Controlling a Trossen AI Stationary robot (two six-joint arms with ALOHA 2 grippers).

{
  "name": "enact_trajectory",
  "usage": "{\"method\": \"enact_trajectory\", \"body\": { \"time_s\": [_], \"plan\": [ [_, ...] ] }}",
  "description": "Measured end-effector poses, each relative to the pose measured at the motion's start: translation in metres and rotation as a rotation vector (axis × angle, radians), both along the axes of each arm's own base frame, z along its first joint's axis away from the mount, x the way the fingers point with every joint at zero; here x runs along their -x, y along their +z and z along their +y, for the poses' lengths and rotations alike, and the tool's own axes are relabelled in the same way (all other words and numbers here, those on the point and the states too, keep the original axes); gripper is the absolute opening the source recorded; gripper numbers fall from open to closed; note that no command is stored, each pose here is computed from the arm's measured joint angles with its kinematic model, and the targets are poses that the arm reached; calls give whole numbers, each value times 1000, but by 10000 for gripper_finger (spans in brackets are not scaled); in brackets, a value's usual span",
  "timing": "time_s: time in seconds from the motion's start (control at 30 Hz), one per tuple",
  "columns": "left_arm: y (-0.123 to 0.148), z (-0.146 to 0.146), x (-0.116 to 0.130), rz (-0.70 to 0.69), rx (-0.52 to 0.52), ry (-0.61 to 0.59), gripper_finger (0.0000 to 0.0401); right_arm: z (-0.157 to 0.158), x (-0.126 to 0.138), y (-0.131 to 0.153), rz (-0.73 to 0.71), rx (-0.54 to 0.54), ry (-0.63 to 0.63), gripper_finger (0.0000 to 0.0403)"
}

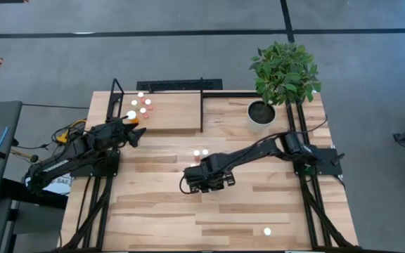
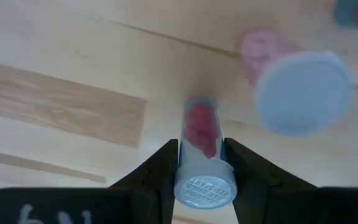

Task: Pick and place medicine bottles onto shelf by color
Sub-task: Move the blue pill bottle to the center

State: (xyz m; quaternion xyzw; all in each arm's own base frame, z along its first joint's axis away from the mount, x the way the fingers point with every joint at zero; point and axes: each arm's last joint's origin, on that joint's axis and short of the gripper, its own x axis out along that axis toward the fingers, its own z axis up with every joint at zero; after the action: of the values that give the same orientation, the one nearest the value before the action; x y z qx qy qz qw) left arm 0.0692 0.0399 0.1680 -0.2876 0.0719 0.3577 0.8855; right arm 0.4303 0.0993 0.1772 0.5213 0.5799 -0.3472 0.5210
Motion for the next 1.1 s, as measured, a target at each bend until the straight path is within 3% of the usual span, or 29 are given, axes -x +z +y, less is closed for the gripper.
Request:
{"method": "enact_trajectory", "body": {
  "time_s": [0.5,1.1],
  "plan": [
    [0,0,0,0,0,0,309,2,2,2,-5,53,3,144],
    [0,0,0,0,0,0,309,10,8,2,41,77,5,177]
  ]
}}
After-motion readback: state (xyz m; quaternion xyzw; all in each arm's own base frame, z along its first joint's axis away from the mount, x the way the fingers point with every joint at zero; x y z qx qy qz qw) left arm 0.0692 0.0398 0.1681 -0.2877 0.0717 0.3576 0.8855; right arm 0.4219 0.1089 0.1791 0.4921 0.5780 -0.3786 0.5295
